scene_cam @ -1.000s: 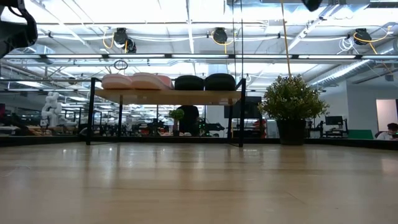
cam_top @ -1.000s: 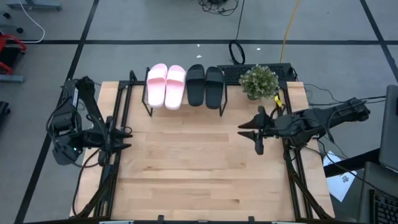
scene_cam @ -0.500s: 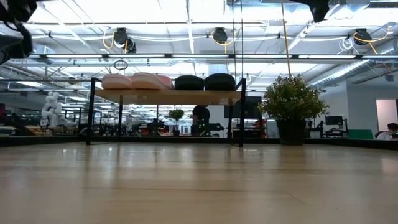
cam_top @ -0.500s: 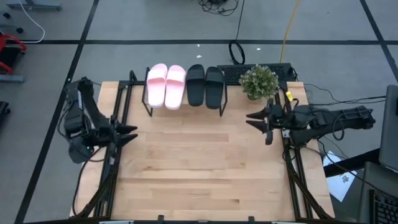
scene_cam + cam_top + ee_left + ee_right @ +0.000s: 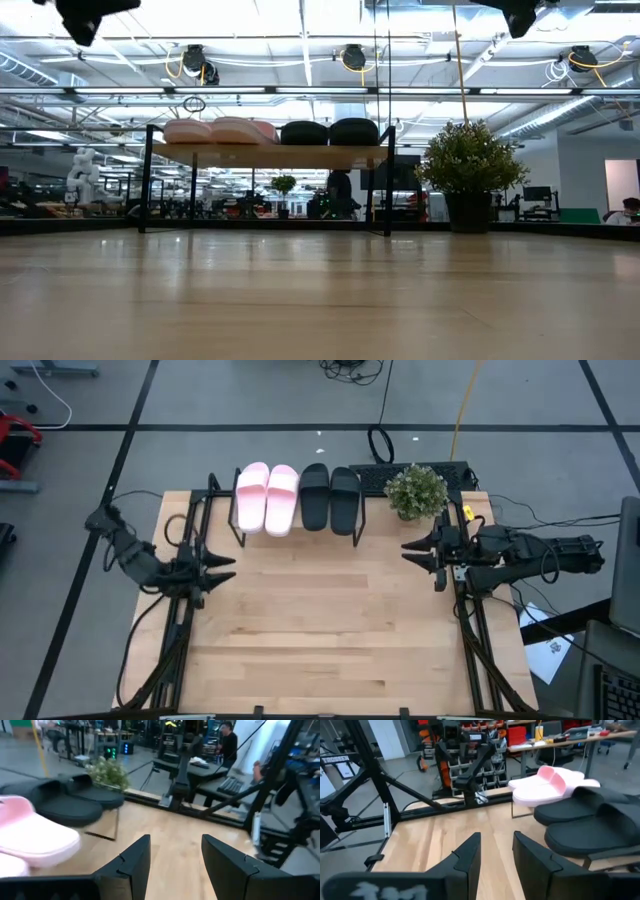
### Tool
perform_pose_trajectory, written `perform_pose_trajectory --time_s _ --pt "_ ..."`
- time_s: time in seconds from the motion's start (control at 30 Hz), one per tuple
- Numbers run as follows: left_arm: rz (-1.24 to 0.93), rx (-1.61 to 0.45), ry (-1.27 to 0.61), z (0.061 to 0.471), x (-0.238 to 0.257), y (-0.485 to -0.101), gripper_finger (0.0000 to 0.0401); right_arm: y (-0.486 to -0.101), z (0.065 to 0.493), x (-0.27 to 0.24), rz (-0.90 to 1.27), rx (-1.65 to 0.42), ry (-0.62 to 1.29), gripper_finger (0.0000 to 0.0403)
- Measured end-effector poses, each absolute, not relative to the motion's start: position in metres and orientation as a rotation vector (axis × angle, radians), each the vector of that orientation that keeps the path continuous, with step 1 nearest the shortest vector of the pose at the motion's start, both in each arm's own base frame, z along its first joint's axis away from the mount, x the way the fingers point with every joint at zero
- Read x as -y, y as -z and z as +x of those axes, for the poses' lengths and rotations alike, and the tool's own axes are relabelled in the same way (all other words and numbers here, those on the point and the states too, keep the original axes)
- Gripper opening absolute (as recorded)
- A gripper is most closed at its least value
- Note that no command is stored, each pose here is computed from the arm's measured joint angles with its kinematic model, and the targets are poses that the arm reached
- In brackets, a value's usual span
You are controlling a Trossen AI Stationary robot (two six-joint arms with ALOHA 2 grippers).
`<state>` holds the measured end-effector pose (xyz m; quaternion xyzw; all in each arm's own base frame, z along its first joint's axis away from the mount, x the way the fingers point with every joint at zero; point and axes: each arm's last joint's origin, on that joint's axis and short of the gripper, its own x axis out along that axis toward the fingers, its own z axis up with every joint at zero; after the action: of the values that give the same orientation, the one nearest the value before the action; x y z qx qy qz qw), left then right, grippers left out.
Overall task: Pick and place slides into the shelf
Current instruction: Return to Home Position
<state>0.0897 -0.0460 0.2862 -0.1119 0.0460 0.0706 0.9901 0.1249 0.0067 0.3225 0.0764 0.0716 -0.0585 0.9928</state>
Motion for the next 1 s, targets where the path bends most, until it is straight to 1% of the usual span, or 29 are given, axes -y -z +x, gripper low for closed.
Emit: perform_pose_trajectory --time_s 0.13,0.27,0.43,0.6,0.77,1.0 --pt "-0.186 -0.134 -0.153 0.081 0.028 -0.28 0.0175 -0.321 0.12 -0.006 0.168 -0.163 0.119 0.0105" --pt "-0.235 -0.171 -0.175 0.073 0.017 -0.274 0.0175 -0.322 0.114 -0.006 0.165 -0.155 0.117 0.0105" --pt "-0.258 -0.143 -0.141 0.082 0.02 -0.256 0.0175 -0.32 0.106 -0.005 0.138 -0.125 0.114 0.0105" --pt "-0.306 -0.121 -0.129 0.091 0.024 -0.236 0.0175 -0.293 0.107 -0.005 0.199 -0.124 0.118 0.0105" --pt "-0.308 -0.11 -0.116 0.092 0.026 -0.236 0.0175 -0.265 0.107 -0.005 0.24 -0.096 0.119 0.0105" --pt "-0.287 -0.14 -0.16 0.092 0.024 -0.232 0.0175 -0.24 0.095 -0.002 0.291 -0.051 0.136 0.0105"
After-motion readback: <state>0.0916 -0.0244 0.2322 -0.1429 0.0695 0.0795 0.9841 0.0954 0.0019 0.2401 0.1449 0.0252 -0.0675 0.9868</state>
